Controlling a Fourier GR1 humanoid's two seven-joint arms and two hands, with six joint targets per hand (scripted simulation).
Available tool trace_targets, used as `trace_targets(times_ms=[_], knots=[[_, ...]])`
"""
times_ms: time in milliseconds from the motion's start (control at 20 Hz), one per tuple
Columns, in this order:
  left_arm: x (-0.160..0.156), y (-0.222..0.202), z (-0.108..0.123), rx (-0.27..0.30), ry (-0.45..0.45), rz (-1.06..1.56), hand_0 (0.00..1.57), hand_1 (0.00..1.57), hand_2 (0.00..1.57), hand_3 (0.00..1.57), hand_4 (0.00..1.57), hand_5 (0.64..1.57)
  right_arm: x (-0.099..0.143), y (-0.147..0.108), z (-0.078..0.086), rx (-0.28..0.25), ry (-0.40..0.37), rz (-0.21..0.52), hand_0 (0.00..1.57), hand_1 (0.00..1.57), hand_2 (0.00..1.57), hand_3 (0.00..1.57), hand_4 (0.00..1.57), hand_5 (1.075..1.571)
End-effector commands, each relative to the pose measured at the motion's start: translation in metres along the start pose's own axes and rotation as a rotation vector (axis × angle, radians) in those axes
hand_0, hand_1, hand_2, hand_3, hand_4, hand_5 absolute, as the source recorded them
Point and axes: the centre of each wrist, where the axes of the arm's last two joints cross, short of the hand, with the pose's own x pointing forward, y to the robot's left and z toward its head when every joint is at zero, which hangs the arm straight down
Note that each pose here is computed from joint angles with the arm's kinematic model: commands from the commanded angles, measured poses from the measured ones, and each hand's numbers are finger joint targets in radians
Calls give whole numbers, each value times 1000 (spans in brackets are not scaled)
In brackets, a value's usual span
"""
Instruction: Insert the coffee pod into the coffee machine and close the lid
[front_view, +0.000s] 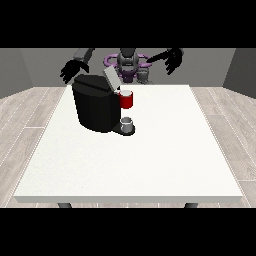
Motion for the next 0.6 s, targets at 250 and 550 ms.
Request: trace_targets(times_ms=[250, 550], knots=[[-65, -41, 48, 18, 130, 272, 0, 0, 0, 0, 90, 1571, 15, -1, 7, 77, -19, 81, 0, 0, 0, 0, 390, 1571], [-80, -26, 68, 72, 110, 340, 0, 0, 0, 0, 0, 1571, 66, 9, -12, 215, -155, 70, 0, 0, 0, 0, 0, 1571]])
